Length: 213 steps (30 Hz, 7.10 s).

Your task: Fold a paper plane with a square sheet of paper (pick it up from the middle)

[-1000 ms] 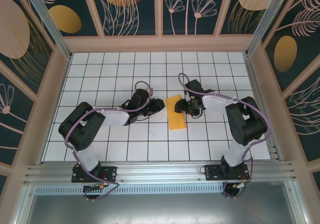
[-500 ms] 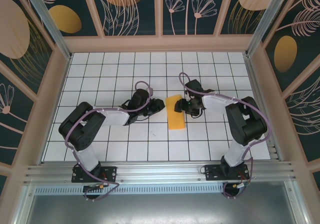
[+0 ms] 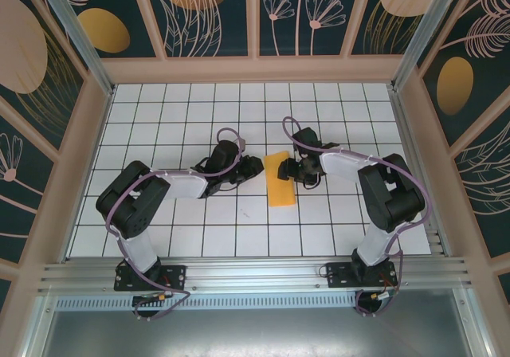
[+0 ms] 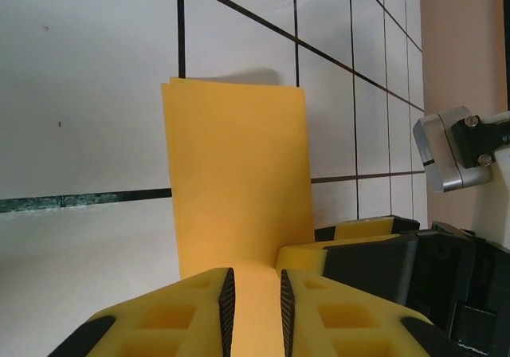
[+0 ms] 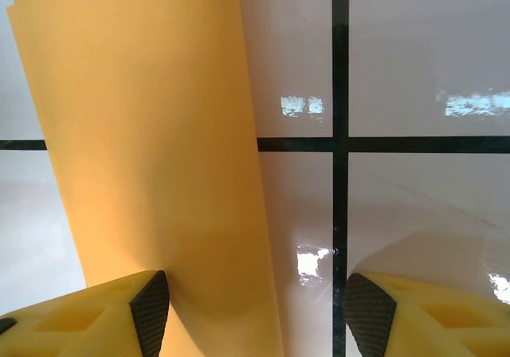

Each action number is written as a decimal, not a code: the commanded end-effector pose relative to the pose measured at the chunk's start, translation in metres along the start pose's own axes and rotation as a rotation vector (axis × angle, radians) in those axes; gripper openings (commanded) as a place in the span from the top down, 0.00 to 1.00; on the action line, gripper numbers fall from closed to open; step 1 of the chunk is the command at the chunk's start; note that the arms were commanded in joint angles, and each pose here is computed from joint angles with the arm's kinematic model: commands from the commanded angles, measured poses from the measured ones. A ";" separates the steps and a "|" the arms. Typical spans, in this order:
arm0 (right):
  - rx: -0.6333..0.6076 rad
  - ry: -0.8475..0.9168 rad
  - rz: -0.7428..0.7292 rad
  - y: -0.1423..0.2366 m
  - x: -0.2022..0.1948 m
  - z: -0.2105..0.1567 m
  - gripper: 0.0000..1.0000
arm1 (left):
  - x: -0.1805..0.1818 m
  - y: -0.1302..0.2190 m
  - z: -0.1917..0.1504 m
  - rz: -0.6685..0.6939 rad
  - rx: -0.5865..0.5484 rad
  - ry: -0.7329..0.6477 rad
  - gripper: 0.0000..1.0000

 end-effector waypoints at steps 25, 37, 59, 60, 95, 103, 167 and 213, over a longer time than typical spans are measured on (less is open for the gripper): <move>0.087 -0.017 -0.125 -0.030 -0.022 -0.020 0.36 | -0.010 -0.021 0.005 0.010 0.021 0.008 0.86; 0.034 -0.042 -0.088 -0.019 -0.019 -0.013 0.37 | -0.011 -0.008 0.009 0.031 -0.078 0.017 0.87; 0.068 0.052 -0.009 -0.022 -0.016 -0.011 0.33 | -0.006 0.016 0.014 0.098 -0.219 0.025 0.86; 0.066 0.045 -0.019 -0.022 -0.017 -0.011 0.33 | -0.007 0.015 0.015 0.091 -0.215 0.025 0.86; 0.089 -0.017 -0.078 -0.034 -0.025 -0.019 0.35 | -0.009 -0.053 -0.010 0.094 0.064 0.027 1.00; 0.088 -0.019 -0.074 -0.034 -0.024 -0.018 0.35 | 0.002 -0.056 -0.014 0.174 0.058 0.021 1.00; 0.048 -0.079 0.281 -0.030 -0.037 -0.014 0.84 | 0.044 -0.064 -0.023 0.323 0.091 0.015 1.00; -0.015 -0.033 0.538 0.023 -0.013 -0.034 0.79 | 0.051 -0.068 -0.025 0.337 0.099 0.013 1.00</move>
Point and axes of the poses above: each hand's point on the last joint's axis, 136 mm out from that joint toward the fingers, its own y axis back along the fingers, its own x axis along the line the jaws close on, z = x × y, the point moved 9 cm from there along y, back along the fingers, and after that the axes turned 12 degrees about y, right-handed, at the moved point
